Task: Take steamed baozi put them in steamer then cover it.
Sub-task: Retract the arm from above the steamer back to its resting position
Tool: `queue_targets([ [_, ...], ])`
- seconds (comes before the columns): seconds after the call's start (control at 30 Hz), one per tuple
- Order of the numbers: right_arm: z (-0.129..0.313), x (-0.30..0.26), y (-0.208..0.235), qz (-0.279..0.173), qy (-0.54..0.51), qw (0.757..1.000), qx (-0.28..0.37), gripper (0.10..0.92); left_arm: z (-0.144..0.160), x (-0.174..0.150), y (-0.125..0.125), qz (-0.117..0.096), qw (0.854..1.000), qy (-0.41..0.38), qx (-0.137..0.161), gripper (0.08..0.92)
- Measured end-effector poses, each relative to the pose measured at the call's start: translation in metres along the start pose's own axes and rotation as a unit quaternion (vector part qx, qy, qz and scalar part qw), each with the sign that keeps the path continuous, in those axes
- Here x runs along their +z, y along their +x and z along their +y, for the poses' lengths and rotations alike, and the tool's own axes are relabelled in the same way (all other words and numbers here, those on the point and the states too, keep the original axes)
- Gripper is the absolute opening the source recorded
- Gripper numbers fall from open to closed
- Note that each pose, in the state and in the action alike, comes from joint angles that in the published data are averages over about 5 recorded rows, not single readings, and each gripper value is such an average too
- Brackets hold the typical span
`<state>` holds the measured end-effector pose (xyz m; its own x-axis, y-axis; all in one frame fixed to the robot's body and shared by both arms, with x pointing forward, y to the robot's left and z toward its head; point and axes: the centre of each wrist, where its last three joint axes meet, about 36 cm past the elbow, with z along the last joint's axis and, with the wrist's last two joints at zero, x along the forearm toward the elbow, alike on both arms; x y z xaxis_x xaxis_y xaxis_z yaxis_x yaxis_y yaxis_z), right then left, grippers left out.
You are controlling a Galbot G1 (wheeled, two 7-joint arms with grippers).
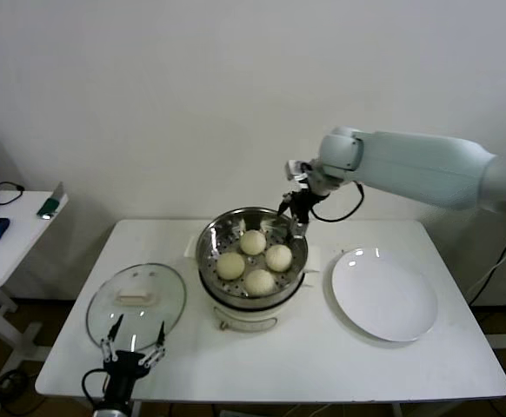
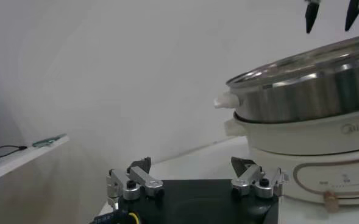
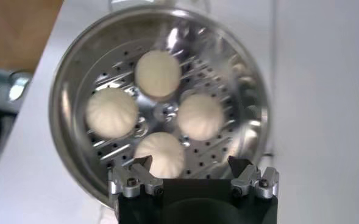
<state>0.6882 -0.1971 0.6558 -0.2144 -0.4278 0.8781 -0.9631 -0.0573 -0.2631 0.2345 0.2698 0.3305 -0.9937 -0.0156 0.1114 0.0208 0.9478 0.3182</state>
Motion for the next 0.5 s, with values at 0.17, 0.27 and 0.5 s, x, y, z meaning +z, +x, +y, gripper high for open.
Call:
queue_targets([
  [0.17,0.023,0.045,0.009,-0.063,-0.025,0.996,0.061,0.823,0.001,-0.004,-0.004,-0.002,1.000,-0.004,-0.003,0.823],
  [0.27,0.043,0.072,0.007,-0.106,-0.047,0.988,0.100,0.823,0.001,-0.006,-0.005,-0.002,1.000,-0.006,-0.005,0.823],
  [0.5,0.096,0.131,-0.010,-0.199,-0.114,0.955,0.188,0.823,0.005,-0.010,-0.006,0.000,1.000,-0.016,-0.013,0.823],
])
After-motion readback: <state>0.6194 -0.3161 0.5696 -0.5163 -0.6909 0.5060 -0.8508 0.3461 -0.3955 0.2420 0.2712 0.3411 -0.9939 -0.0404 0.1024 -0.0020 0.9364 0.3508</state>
